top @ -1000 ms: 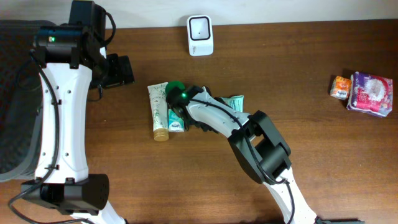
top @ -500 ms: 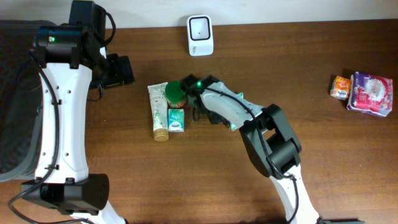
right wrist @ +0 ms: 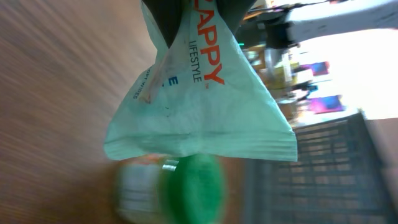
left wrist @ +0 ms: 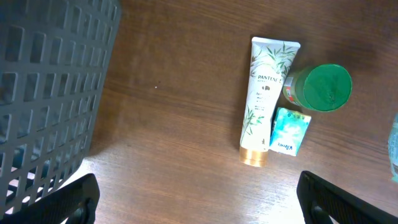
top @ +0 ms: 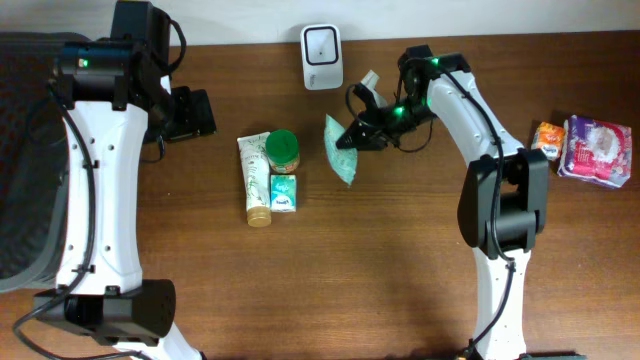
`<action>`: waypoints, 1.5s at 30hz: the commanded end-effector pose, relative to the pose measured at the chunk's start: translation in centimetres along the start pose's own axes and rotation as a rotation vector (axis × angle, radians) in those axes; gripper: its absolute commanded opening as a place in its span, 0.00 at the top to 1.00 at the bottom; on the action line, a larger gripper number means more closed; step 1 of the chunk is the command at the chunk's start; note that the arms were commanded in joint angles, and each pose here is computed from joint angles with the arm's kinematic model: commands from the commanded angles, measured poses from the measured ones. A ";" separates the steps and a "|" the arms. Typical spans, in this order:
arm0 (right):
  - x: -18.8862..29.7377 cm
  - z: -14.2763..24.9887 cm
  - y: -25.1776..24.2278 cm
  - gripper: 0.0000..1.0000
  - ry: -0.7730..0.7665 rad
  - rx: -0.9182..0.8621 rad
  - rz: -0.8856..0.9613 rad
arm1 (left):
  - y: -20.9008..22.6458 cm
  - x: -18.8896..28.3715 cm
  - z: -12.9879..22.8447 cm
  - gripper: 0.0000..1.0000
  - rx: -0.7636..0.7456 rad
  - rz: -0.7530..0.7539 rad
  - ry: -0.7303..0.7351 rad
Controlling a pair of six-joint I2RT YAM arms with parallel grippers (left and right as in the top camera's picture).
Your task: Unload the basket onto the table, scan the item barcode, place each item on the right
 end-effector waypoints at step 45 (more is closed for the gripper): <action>2.0 -4.1 3.5 0.96 -0.168 0.292 0.210 | 0.2 0.3 0.0 0.01 0.013 -0.004 -0.012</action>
Point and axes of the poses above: each gripper's point midway between its finger pads, its own x axis back along the fingers, its own y axis along the line the jaws close on, z = x × y, the point moved 4 cm from there along x, back along the fingers, and after that the axes turned 6 degrees about x, right-handed, at the moved point
